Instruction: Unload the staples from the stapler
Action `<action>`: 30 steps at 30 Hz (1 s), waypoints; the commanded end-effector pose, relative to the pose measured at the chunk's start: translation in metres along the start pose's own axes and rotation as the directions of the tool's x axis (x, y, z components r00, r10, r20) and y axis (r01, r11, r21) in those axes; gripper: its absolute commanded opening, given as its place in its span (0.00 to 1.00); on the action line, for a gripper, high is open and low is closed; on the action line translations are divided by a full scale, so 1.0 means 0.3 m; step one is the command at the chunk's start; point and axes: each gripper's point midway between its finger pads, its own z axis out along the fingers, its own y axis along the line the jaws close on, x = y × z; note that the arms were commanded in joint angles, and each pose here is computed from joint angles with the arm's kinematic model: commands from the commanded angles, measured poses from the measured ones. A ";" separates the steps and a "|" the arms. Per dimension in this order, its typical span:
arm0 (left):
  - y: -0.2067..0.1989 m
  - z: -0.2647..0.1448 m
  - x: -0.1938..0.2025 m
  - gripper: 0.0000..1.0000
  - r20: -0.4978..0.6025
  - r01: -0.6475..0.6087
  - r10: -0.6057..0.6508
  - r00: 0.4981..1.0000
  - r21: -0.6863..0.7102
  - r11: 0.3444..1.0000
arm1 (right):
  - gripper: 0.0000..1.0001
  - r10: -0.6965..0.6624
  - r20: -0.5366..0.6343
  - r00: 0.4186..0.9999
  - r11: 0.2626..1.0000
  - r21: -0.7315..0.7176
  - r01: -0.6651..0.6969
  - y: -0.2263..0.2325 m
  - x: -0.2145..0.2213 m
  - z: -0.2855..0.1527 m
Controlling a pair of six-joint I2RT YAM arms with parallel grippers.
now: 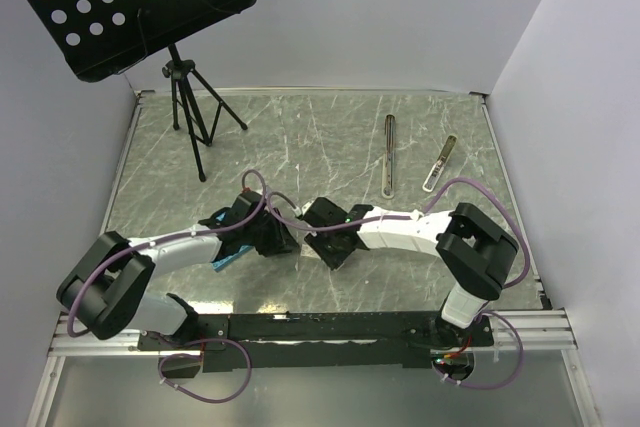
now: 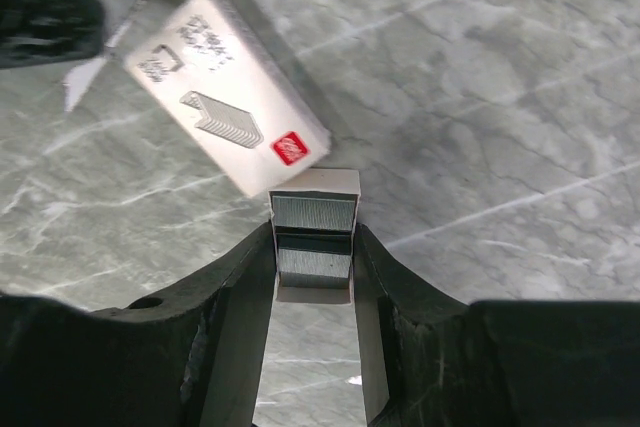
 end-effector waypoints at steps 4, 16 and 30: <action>-0.021 0.022 -0.003 0.34 -0.003 -0.011 0.012 1.000 0.047 0.999 | 0.42 -0.049 0.030 0.998 0.995 -0.081 0.051 0.078 -0.029 0.015; -0.032 0.049 -0.003 0.28 -0.021 -0.017 0.018 1.000 0.065 0.998 | 0.41 -0.099 0.060 0.993 0.990 -0.098 0.105 0.099 -0.028 0.009; -0.042 0.053 -0.001 0.26 -0.027 -0.020 0.023 0.999 0.084 0.996 | 0.41 -0.124 0.061 0.990 0.991 -0.048 0.127 0.071 -0.035 0.025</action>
